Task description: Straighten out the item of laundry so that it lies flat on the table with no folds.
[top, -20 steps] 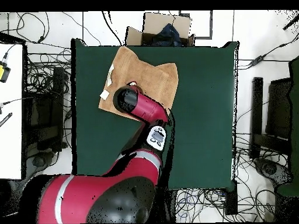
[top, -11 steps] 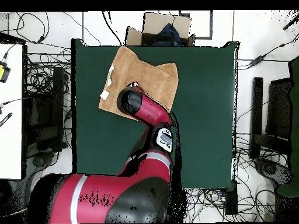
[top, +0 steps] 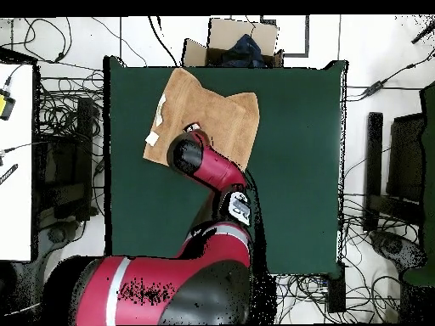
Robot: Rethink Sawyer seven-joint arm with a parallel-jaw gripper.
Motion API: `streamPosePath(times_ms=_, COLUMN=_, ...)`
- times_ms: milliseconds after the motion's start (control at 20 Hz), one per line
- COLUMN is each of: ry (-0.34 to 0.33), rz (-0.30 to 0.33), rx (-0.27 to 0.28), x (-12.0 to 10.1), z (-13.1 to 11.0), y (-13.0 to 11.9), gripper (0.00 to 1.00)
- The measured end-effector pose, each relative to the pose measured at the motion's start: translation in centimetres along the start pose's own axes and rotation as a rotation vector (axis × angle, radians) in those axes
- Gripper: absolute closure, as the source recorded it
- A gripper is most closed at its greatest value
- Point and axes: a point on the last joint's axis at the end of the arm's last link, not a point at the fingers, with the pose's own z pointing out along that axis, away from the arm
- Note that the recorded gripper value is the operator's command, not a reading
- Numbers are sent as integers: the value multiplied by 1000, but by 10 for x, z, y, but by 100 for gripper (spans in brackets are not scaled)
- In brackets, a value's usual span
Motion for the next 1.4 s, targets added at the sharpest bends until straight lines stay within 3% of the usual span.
streamPosePath(times_ms=200, ry=-78, rz=-51, rx=-14, x=13, z=-2, y=-2, gripper=0)
streamPosePath(times_ms=300, ry=-137, rz=-95, rx=-25, x=27, z=-4, y=-4, gripper=0)
streamPosePath(times_ms=500, ry=-191, rz=-161, rx=-35, x=55, z=-9, y=-14, gripper=0)
streamPosePath(times_ms=650, ry=-199, rz=-179, rx=-32, x=61, z=-12, y=-22, gripper=0)
streamPosePath(times_ms=1100, ry=-139, rz=-220, rx=19, x=57, z=-24, y=-86, gripper=0)
streamPosePath(times_ms=1400, ry=-131, rz=-231, rx=-13, x=51, z=-25, y=-101, gripper=0)
